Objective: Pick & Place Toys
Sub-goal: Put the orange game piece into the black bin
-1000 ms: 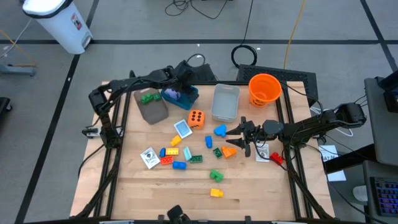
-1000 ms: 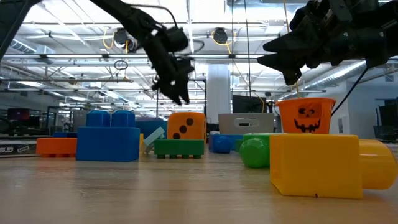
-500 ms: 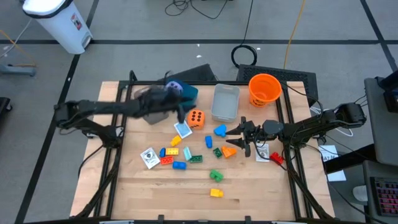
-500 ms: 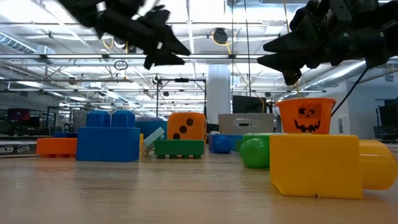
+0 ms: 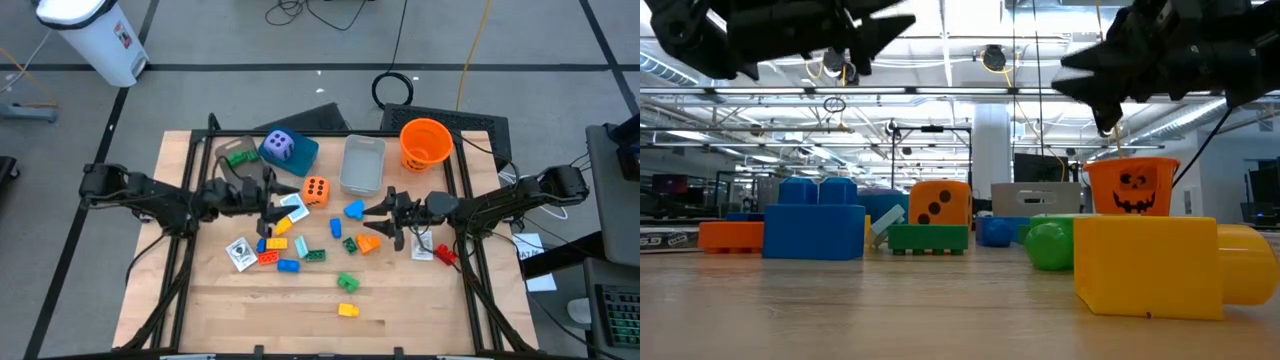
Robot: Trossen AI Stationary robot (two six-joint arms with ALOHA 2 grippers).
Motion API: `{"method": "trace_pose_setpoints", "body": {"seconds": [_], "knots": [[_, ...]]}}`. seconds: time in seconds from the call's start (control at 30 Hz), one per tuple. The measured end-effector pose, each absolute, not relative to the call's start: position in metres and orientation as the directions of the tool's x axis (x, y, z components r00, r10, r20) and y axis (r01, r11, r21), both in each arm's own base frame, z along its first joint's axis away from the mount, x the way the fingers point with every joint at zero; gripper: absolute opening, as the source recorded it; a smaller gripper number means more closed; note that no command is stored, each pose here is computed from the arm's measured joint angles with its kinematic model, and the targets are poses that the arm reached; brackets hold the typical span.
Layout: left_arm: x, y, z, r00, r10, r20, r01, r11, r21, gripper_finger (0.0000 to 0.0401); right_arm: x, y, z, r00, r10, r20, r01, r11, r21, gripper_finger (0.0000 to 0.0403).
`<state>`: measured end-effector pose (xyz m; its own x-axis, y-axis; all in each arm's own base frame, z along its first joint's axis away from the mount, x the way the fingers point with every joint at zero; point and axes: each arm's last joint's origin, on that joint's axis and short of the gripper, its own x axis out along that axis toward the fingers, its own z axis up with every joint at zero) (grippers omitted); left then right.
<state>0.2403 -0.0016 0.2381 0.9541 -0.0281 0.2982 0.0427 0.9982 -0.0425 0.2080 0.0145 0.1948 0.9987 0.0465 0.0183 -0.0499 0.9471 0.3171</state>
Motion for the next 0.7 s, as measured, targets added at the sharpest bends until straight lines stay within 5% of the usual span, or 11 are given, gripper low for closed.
{"method": "trace_pose_setpoints", "body": {"seconds": [0.7], "knots": [[0.24, -0.006, 0.238, 0.954, -0.043, 0.297, 0.043, 0.999, 0.006, 0.0214, 0.209, 0.012, 0.224, 0.965, -0.033, 0.259, -0.082, 0.904, 0.42, 0.0167]]}}
